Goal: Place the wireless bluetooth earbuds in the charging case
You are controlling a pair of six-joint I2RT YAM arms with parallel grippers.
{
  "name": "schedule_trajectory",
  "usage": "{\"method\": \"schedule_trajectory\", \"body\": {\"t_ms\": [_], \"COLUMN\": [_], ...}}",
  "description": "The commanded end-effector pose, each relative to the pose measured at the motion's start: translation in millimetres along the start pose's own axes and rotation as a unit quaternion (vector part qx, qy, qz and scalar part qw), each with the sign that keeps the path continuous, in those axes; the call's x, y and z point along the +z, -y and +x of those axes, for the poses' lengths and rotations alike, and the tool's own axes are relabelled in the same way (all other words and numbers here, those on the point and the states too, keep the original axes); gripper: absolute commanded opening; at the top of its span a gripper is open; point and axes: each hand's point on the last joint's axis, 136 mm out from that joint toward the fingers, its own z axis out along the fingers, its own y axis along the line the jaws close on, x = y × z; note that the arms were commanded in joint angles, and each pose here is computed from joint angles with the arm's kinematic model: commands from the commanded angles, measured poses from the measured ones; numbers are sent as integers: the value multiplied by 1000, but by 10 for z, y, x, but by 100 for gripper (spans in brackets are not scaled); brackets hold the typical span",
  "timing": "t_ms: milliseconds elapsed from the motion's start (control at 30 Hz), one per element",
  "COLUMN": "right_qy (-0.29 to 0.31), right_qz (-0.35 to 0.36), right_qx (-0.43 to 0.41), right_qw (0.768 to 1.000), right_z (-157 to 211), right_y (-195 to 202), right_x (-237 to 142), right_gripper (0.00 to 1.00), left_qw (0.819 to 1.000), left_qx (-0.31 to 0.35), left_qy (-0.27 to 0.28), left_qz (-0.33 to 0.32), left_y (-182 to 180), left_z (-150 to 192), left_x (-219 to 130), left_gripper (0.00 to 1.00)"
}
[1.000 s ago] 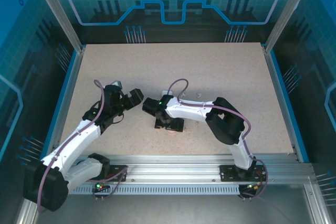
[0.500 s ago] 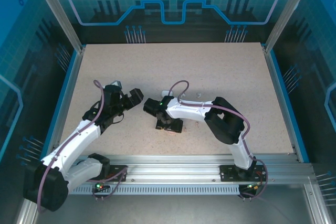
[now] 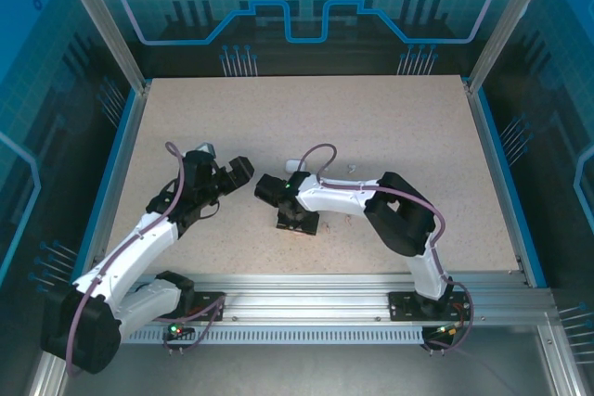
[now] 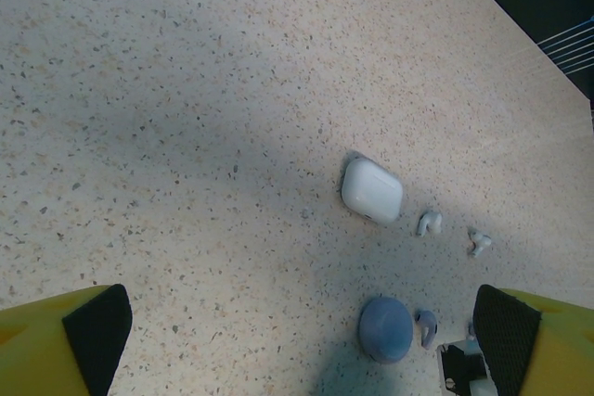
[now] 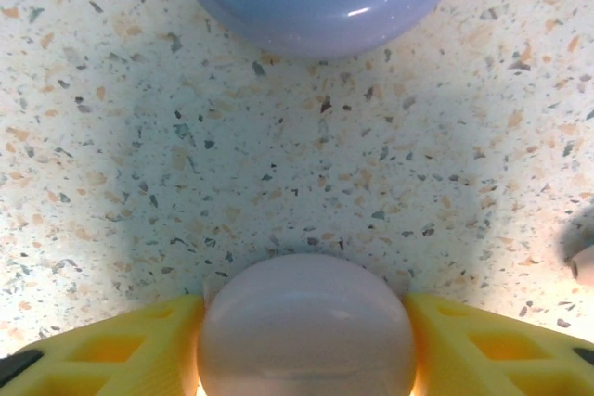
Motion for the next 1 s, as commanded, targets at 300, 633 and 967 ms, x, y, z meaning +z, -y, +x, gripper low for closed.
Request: {"method": "schedule_trajectory", "body": {"t_ms": [300, 633, 967], "right_qy": [6, 17, -11], "right_qz": [-2, -111, -211], "right_qx": [-7, 61, 146], "right_qw": [1000, 992, 966], "right_z": [-58, -686, -1238], "right_y": [179, -46, -434], "right_x": [-148, -586, -740], "right_gripper": [46, 46, 46], "left_qw": [998, 982, 972], "left_qx": [-18, -38, -40], "left_qy": [7, 39, 16], "left_qz": [66, 179, 231], "left_y": [33, 123, 167], "left_z": [142, 277, 486], "left_x": [-71, -81, 87], "left_gripper": [99, 99, 99]}}
